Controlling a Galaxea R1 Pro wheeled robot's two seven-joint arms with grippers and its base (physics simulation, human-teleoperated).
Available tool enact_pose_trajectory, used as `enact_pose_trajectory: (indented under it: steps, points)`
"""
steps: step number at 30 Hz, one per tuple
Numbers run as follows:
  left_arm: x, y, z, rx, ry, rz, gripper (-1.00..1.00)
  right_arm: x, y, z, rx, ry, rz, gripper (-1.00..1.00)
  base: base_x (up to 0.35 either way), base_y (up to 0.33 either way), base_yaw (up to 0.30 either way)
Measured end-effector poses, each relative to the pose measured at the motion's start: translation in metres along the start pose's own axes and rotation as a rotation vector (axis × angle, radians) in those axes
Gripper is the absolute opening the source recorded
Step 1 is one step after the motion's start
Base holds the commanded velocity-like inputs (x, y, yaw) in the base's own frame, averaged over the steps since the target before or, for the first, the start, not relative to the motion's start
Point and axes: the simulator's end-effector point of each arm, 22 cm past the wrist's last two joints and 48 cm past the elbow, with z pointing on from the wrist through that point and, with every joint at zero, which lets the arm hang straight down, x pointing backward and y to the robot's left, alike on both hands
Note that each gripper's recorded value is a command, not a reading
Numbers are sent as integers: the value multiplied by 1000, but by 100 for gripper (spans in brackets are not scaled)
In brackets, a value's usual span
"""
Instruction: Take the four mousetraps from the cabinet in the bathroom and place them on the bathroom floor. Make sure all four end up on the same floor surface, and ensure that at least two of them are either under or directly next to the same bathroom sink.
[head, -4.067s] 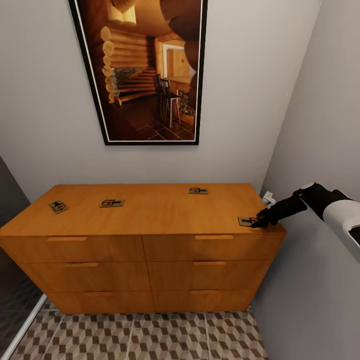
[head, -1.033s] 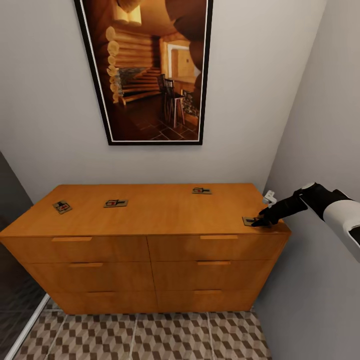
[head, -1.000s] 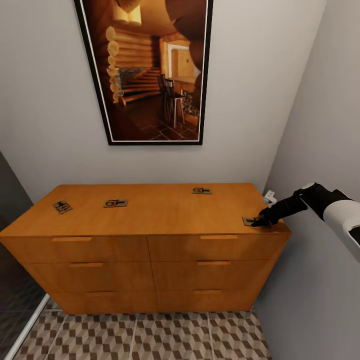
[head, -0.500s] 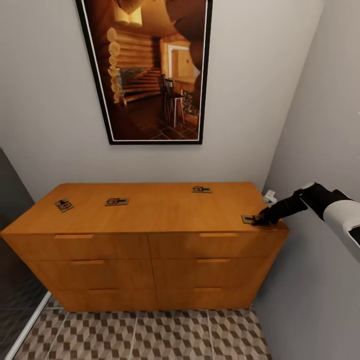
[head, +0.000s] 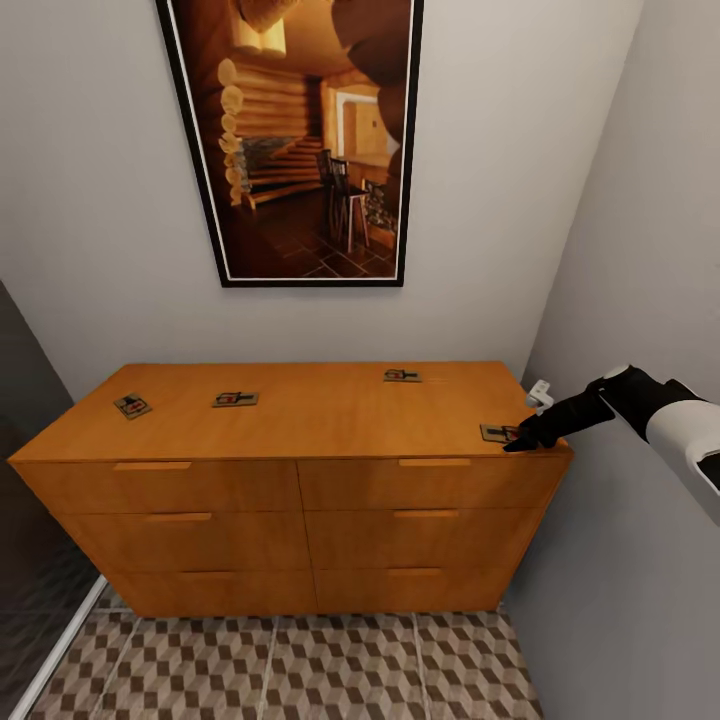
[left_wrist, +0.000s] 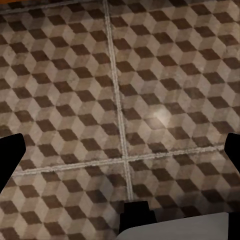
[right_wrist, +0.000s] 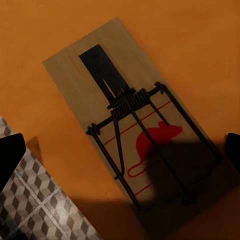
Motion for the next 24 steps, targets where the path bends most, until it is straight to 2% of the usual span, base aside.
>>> enact_pose_trajectory:
  steps: [24]
  points:
    - [0, -1, 0, 1, 0, 1, 100, 0, 0, 0, -2, -3, 4, 100, 0, 0, 0]
